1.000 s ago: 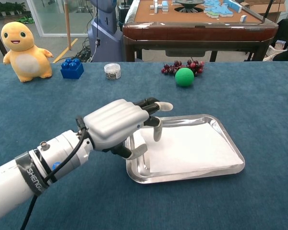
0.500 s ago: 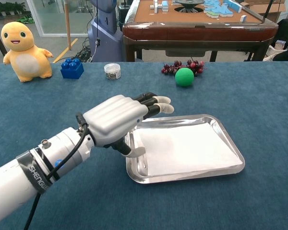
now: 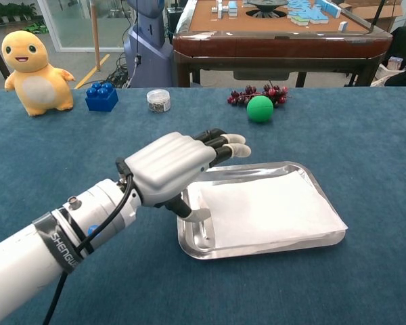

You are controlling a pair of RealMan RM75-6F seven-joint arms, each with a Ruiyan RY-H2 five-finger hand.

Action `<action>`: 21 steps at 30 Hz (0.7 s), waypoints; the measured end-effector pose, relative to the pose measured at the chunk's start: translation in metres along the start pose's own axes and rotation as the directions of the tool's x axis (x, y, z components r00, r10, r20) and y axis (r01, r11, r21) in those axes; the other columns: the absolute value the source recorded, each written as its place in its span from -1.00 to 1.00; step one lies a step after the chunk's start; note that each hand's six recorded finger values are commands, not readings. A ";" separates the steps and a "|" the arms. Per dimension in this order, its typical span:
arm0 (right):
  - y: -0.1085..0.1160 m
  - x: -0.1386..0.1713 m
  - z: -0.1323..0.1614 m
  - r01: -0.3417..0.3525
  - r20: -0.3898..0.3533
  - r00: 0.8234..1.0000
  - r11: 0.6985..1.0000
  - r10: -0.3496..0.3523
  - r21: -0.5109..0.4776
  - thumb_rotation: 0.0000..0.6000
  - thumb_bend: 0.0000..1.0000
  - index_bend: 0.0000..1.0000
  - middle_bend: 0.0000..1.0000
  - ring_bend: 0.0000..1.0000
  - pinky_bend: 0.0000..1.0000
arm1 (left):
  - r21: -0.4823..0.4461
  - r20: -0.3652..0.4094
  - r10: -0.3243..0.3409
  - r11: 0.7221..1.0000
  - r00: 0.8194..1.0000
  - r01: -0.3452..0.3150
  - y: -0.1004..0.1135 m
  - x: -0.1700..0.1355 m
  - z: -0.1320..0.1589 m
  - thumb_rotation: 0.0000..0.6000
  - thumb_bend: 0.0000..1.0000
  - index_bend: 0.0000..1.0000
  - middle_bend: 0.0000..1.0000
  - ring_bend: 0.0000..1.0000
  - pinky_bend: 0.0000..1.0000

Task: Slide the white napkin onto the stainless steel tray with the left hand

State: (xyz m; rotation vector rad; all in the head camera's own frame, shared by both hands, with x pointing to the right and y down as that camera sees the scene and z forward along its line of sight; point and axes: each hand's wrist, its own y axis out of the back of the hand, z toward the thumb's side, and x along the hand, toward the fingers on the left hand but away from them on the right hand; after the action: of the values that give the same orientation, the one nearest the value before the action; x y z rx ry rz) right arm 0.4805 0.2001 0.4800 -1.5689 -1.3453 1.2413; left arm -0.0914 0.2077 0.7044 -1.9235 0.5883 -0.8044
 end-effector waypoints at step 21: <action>-0.005 0.000 0.002 -0.023 -0.004 1.000 1.000 0.023 0.014 1.00 -0.40 0.08 -0.12 -0.32 -0.13 | 0.133 -0.031 0.106 0.986 0.994 -0.101 0.011 -0.003 -0.010 1.00 -0.65 -0.76 -0.83 -0.96 -0.39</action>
State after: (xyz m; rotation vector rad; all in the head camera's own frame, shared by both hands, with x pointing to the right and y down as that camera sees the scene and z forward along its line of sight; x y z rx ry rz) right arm 0.4771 0.2010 0.4837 -1.5807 -1.3168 1.2574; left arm -0.1013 0.1994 0.6970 -1.7474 0.6374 -0.7951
